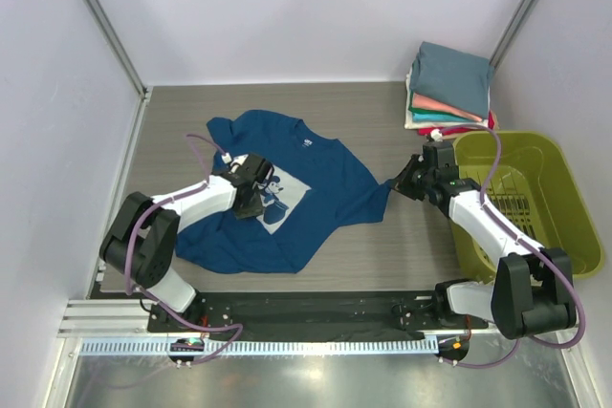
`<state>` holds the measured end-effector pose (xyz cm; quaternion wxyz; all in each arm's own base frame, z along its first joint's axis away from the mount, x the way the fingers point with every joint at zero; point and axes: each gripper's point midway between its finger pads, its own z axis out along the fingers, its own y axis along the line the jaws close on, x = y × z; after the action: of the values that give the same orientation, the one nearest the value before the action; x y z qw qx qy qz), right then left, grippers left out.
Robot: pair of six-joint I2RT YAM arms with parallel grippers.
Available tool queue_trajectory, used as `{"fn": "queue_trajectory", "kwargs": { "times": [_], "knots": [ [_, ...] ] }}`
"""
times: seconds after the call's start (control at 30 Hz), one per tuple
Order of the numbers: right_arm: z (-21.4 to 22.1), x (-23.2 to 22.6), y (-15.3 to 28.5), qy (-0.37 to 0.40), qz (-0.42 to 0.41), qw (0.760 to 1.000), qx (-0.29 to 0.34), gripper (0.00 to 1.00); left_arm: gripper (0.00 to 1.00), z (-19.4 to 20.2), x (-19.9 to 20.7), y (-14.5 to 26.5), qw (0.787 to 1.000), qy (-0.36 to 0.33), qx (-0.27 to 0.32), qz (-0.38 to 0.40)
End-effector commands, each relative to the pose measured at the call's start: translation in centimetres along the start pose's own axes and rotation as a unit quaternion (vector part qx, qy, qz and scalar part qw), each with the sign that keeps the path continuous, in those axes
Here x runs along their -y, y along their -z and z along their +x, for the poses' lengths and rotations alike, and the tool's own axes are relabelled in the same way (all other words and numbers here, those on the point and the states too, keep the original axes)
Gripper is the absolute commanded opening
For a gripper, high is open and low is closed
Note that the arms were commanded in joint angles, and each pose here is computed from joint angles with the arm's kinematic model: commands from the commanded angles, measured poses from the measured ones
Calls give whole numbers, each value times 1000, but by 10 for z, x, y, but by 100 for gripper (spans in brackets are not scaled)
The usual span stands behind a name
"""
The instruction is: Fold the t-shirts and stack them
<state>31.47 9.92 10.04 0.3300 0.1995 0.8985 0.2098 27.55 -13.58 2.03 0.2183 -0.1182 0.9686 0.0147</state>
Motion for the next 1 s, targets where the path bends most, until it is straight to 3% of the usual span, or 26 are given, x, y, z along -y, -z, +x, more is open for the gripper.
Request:
{"fn": "queue_trajectory", "kwargs": {
  "times": [0.0, 0.13, 0.27, 0.53, 0.77, 0.97],
  "knots": [
    [-10, -10, 1, 14, -19, 1000, 19, 1, 23, -17, 7, 5, 1000, 0, 31, 2],
    [-11, -9, 0, 20, -15, 999, 21, 1, 0, -19, 6, 12, 999, -4, 36, 1],
    [-29, -18, 12, 30, -15, 998, 43, 1, 0, -36, 1, 42, 998, -1, 66, 7],
    [-88, -66, 86, 45, -72, 984, 155, 1, 0, -97, -43, 176, 976, 28, 216, 16],
    [-143, -116, 219, 43, -141, 942, 301, 1, 0, -134, -77, 302, 930, 55, 354, 81],
    [-162, -123, 350, 27, -168, 884, 436, 1, 0, -140, -126, 411, 857, 110, 481, 148]
  ]
}}
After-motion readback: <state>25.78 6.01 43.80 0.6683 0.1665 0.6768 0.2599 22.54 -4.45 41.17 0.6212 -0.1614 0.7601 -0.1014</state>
